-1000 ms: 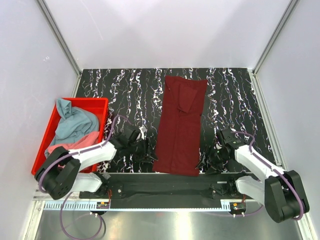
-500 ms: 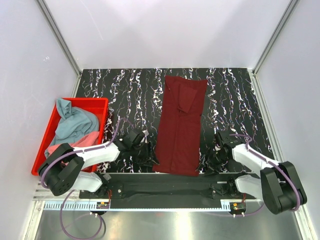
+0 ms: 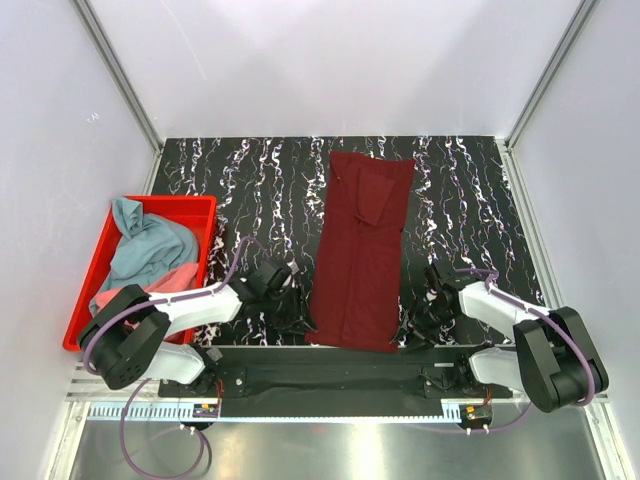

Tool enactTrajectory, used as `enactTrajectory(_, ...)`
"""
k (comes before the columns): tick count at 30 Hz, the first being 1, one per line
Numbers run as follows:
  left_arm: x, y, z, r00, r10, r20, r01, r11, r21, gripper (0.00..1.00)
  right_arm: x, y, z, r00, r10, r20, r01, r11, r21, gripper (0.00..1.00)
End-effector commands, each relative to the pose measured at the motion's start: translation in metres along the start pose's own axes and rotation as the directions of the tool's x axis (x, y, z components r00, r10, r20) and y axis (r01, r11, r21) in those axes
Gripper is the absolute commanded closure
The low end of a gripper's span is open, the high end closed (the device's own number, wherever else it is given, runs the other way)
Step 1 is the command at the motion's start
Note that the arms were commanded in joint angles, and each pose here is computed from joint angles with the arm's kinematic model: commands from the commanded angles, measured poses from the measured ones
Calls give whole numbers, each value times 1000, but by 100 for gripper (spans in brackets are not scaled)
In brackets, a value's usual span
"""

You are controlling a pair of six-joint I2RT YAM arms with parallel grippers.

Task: Fold and stack the t-shirts
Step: Fold the tshirt

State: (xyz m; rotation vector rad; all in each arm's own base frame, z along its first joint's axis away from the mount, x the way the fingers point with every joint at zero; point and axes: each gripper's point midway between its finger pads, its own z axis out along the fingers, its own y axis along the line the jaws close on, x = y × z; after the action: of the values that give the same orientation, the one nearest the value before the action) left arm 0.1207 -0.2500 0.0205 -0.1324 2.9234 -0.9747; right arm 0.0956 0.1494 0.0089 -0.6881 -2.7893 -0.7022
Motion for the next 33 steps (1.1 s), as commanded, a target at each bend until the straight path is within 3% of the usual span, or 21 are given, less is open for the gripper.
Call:
enactTrajectory(1,6,16,4,1000,9,-20,-10,997,-75,60,-18,32,-4,996,-58,65,65,993,-96,52)
enactTrajectory(16,17,21,6,998,7,-63,-12,997,-71,57,-19,30,2,997,-38,73,46,993,-107,70)
enactTrajectory(21,20,23,6,997,9,-76,-16,997,-81,57,-18,27,3,997,-39,71,47,993,-107,80)
enactTrajectory(25,23,28,6,997,12,-81,-20,995,-95,66,-17,30,2,996,-44,75,53,992,-115,88)
enactTrajectory(28,24,31,5,997,13,-81,-21,994,-103,80,-16,29,1,996,-46,72,55,991,-119,97)
enactTrajectory(31,23,27,3,997,25,-75,-32,995,-90,97,-14,31,-1,996,-59,72,68,990,-126,100)
enactTrajectory(33,23,24,1,997,34,-73,-40,996,-82,100,-10,29,-1,996,-64,65,72,990,-118,100)
